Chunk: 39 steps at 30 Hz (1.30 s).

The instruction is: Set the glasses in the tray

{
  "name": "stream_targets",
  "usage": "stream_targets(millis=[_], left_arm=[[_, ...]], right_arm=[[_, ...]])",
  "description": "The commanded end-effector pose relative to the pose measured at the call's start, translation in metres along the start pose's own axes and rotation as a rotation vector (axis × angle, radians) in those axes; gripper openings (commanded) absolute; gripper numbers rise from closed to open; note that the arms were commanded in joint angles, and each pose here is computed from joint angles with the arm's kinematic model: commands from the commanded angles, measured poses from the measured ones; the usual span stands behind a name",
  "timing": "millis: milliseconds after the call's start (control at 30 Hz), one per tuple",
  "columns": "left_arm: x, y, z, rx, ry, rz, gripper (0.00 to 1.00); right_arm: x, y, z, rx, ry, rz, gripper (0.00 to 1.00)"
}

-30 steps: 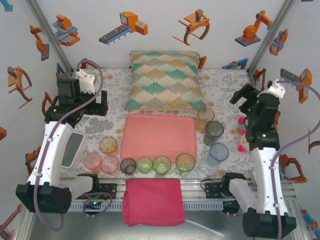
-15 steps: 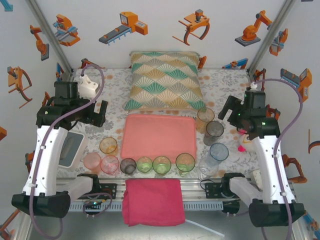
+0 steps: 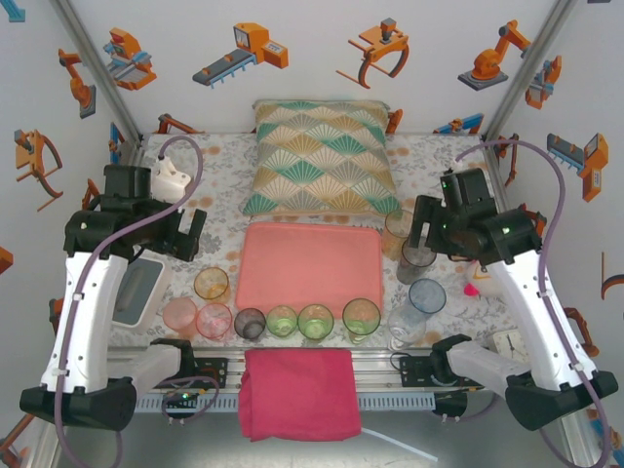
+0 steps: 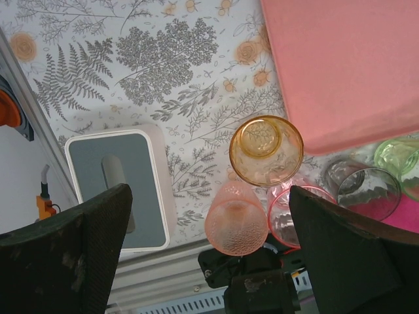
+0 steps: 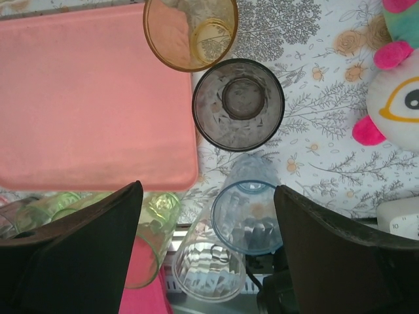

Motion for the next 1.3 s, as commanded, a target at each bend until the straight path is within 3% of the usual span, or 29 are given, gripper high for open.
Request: stream_targets(millis=[0, 267, 567, 667, 900, 1267], left_arm=[[-0.017, -0.001, -0.004, 0.006, 0.02, -0.002, 0.97], [-0.013, -0.011, -0.011, -0.003, 0.082, 0.025, 0.97], [0.001, -0.021, -0.023, -0.002, 0.176, 0.048, 0.97], [0.003, -0.029, -0.021, -0.017, 0.165, 0.047, 0.97], [-0.006, -0.035, -0.023, -0.033, 0.188, 0.027, 0.97], [-0.013, -0.036, -0.033, -0.062, 0.266, 0.019, 0.97]], right_arm=[[-0.013, -0.002, 0.0, -0.006, 0.002, 0.007, 0.72], [0.017, -0.017, 0.008, -0.105, 0.034, 0.113, 0.71], [0.053, -0.058, 0.004, -0.116, 0.144, 0.053, 0.72], [0.068, -0.066, 0.002, -0.099, 0.109, 0.046, 0.71], [0.103, -0.073, -0.019, -0.005, 0.059, 0.099, 0.66], [0.134, -0.052, -0.024, -0.056, 0.068, 0.202, 0.53]])
Point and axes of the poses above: each hand's point on the last joint's axis, 136 mm out from that joint toward the fingers, its own x axis out along the fingers, its own z axis along the line the jaws close on, y = z × x, the point moved 5 cm from there along -x, back along the fingers, and after that the axes turned 10 degrees about -x, right-handed, at the moved point
